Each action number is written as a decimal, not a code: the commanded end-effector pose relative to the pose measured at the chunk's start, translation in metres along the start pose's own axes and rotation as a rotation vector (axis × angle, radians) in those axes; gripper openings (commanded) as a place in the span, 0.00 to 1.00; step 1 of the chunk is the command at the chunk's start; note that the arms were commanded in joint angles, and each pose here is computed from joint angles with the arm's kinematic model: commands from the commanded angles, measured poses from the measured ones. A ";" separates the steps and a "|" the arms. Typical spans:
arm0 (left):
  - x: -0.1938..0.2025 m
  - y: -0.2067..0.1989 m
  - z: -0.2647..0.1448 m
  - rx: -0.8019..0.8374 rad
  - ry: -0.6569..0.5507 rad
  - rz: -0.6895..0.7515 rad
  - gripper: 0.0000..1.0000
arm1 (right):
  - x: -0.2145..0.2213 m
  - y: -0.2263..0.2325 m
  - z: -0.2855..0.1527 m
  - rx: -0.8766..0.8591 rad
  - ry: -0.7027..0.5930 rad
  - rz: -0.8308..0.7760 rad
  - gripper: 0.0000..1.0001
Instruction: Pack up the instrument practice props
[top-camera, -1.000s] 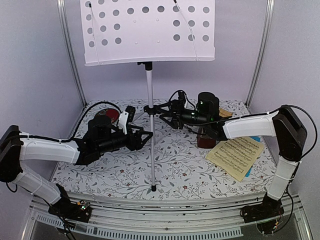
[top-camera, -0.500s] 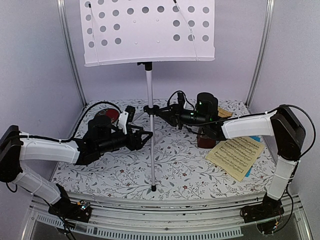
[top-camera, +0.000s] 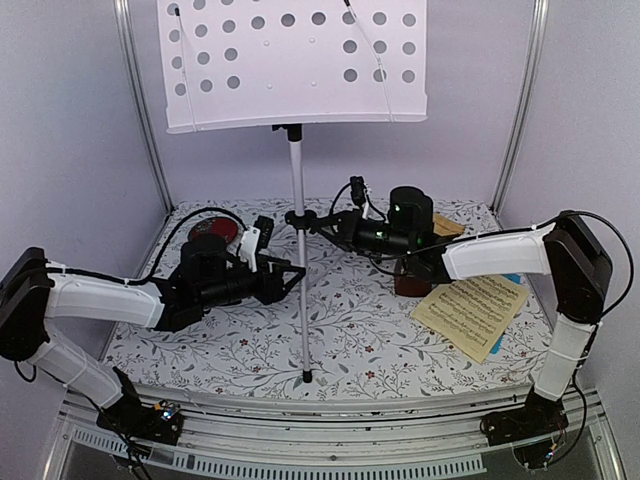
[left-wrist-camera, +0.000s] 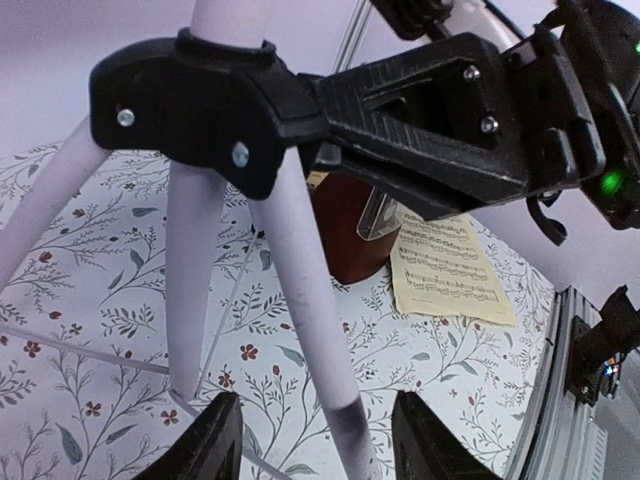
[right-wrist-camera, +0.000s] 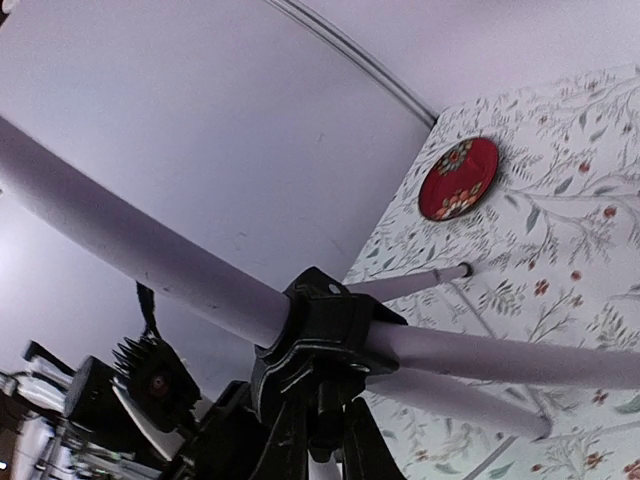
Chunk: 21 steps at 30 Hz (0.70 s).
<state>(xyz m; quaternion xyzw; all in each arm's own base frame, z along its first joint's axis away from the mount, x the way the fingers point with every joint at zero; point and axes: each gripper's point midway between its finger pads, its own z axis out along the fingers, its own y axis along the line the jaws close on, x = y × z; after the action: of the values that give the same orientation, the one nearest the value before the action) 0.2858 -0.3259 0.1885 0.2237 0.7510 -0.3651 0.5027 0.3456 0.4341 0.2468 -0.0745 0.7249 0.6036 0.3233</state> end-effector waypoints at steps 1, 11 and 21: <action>-0.006 -0.009 0.006 0.042 -0.020 -0.010 0.53 | 0.003 0.002 -0.005 0.112 -0.025 -0.419 0.03; -0.002 -0.009 0.010 0.046 -0.006 -0.018 0.50 | -0.007 -0.012 -0.024 0.354 0.002 -1.282 0.03; -0.004 -0.008 0.005 0.038 -0.014 -0.014 0.48 | -0.038 -0.019 -0.023 0.596 0.090 -1.898 0.03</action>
<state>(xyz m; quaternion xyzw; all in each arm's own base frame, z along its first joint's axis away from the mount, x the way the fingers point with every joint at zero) 0.2848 -0.3332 0.1780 0.2283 0.7551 -0.3766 0.4856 0.3479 0.4160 0.2479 -0.5168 0.5498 0.0704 0.6525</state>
